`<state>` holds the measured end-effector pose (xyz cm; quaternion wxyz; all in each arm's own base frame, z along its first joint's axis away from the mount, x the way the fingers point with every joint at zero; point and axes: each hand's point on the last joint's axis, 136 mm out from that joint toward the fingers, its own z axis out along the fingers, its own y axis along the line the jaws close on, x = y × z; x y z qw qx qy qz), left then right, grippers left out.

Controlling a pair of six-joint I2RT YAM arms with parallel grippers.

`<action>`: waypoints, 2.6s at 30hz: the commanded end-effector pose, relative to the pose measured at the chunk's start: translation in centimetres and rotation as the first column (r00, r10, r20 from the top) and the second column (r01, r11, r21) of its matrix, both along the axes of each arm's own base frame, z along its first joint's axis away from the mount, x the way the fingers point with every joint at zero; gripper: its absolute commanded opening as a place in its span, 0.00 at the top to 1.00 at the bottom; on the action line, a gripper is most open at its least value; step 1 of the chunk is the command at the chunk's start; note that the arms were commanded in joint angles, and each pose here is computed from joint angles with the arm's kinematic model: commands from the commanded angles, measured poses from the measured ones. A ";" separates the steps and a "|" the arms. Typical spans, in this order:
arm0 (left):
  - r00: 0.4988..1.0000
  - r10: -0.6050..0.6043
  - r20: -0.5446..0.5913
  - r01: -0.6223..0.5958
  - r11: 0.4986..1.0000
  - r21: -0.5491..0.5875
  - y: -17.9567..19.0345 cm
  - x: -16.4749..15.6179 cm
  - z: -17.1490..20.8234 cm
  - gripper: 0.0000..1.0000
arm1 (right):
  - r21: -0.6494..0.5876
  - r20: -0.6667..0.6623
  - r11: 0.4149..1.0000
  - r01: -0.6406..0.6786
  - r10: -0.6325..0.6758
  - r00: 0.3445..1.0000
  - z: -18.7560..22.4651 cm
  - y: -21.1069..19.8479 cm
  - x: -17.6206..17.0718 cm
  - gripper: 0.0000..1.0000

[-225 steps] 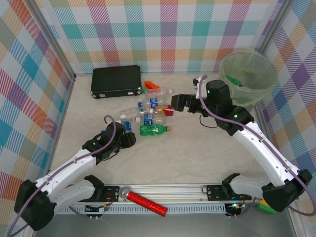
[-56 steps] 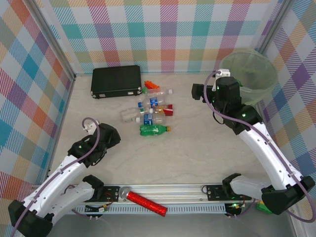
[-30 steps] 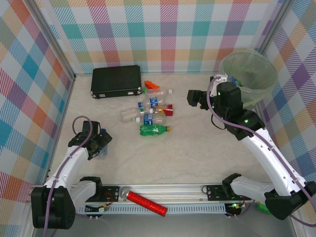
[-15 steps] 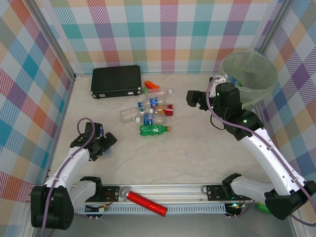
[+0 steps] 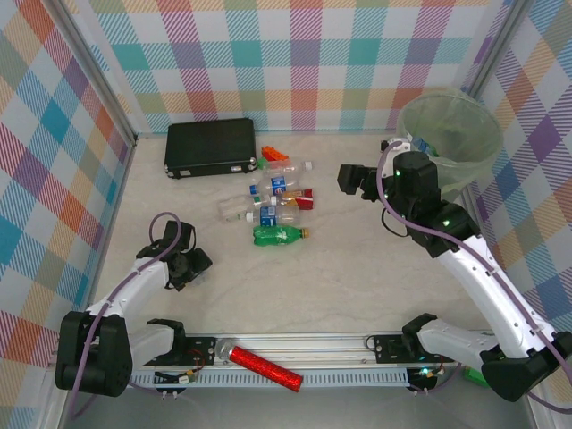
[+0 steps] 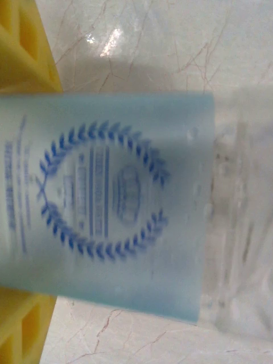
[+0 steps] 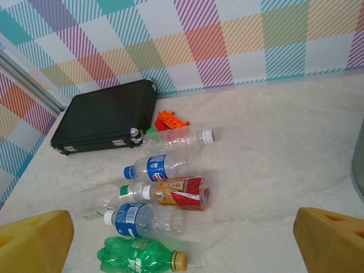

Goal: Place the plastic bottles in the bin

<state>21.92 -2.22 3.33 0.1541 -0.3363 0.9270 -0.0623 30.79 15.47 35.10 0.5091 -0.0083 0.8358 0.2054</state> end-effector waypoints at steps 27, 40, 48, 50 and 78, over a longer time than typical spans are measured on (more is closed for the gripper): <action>0.596 -0.607 0.525 0.590 0.775 0.227 -15.4 2.1 17.1 0.40 | 0.376 -0.064 0.815 -0.441 0.498 0.865 2.4 10.0 -3.4 0.30; 0.299 -0.737 0.606 0.741 0.579 0.339 -24.0 -0.5 22.1 0.40 | 0.467 -0.175 0.729 -0.500 0.630 0.756 0.8 13.9 -3.5 0.49; 0.259 -0.726 0.637 0.764 0.557 0.324 -25.0 -1.2 23.3 0.39 | 0.463 -0.207 0.711 -0.530 0.668 0.715 -0.2 15.8 -4.0 0.53; 0.258 -0.724 0.640 0.765 0.558 0.322 -25.0 -1.3 23.4 0.39 | 0.456 -0.217 0.712 -0.533 0.671 0.709 -0.6 16.3 -4.0 0.53; 0.262 -0.702 0.662 0.760 0.573 0.307 -24.3 -1.8 24.3 0.29 | 0.306 -0.236 0.781 -0.544 0.616 0.751 -1.0 16.8 -4.2 0.72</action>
